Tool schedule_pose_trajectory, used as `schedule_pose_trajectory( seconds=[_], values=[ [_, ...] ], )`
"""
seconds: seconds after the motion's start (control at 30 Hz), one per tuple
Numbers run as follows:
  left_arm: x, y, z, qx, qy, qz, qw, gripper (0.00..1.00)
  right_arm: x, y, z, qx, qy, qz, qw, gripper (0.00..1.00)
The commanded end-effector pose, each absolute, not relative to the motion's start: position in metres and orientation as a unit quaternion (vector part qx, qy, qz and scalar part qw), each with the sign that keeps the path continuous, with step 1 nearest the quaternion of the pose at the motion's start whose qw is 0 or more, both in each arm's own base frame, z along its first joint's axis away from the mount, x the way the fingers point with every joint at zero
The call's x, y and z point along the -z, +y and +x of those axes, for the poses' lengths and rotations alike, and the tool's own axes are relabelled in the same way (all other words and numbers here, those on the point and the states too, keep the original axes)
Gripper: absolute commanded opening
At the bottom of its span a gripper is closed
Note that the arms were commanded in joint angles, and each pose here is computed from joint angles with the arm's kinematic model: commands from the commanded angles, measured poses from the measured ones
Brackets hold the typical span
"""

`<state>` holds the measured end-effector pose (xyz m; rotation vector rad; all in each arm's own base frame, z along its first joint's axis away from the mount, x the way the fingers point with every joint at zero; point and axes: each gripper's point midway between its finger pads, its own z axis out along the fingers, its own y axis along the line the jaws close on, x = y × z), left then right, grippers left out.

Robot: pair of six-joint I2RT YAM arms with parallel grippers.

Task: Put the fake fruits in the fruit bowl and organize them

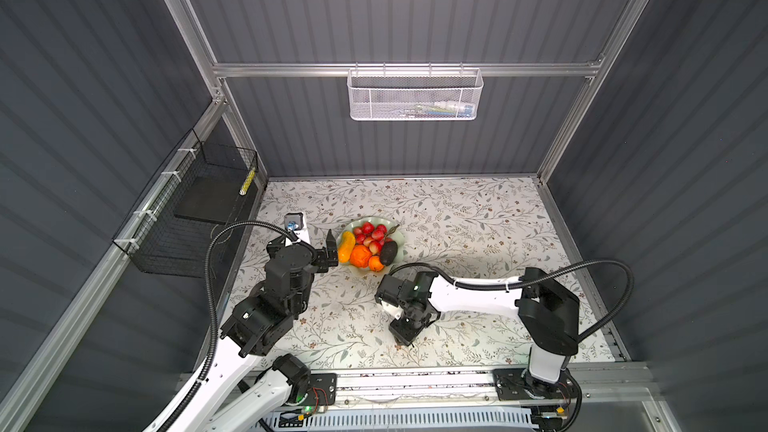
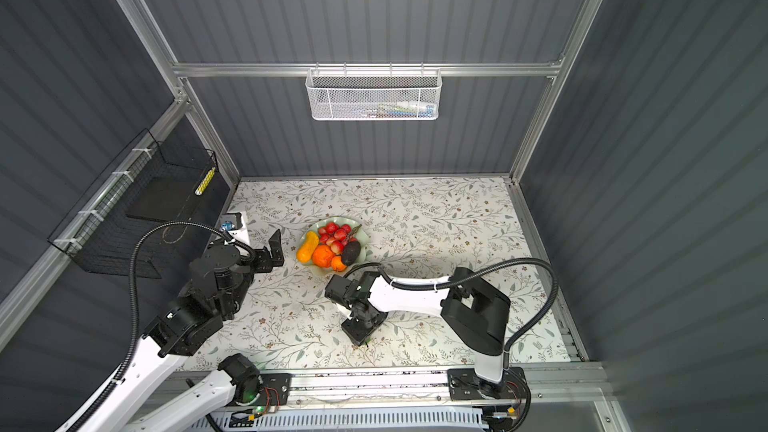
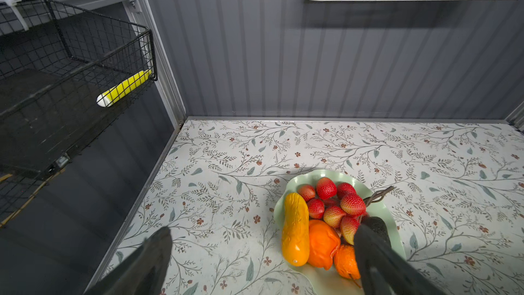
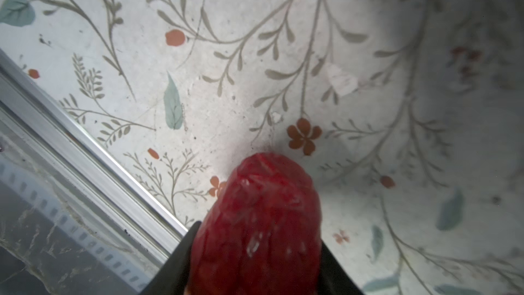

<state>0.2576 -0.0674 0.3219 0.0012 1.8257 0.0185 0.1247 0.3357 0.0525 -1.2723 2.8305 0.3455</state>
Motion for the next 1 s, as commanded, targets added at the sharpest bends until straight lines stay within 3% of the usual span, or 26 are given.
schedule_pose_trajectory(
  seconds=[0.0,0.3,0.6,0.77,0.97],
  values=[
    [-0.308,-0.056,0.252,-0.014,0.797,-0.025,0.604,1.0,-0.114,0.339,0.168,-0.126,0.908,-0.385,0.105,0.43],
    [-0.278,-0.053,0.25,-0.014,0.809,-0.042,0.586,1.0,-0.161,0.387,0.282,-0.166,0.893,-0.359,0.213,0.43],
    [-0.268,-0.043,0.246,-0.028,0.808,-0.061,0.585,1.0,-0.126,0.425,0.308,-0.169,0.887,-0.381,0.2,0.47],
    [-0.265,-0.039,0.244,-0.033,0.806,-0.065,0.587,1.0,-0.104,0.424,0.314,-0.162,0.893,-0.372,0.196,0.65],
    [-0.263,-0.043,0.252,-0.045,0.798,-0.052,0.599,1.0,-0.118,0.422,0.325,-0.168,0.893,-0.359,0.216,0.96]
  ],
)
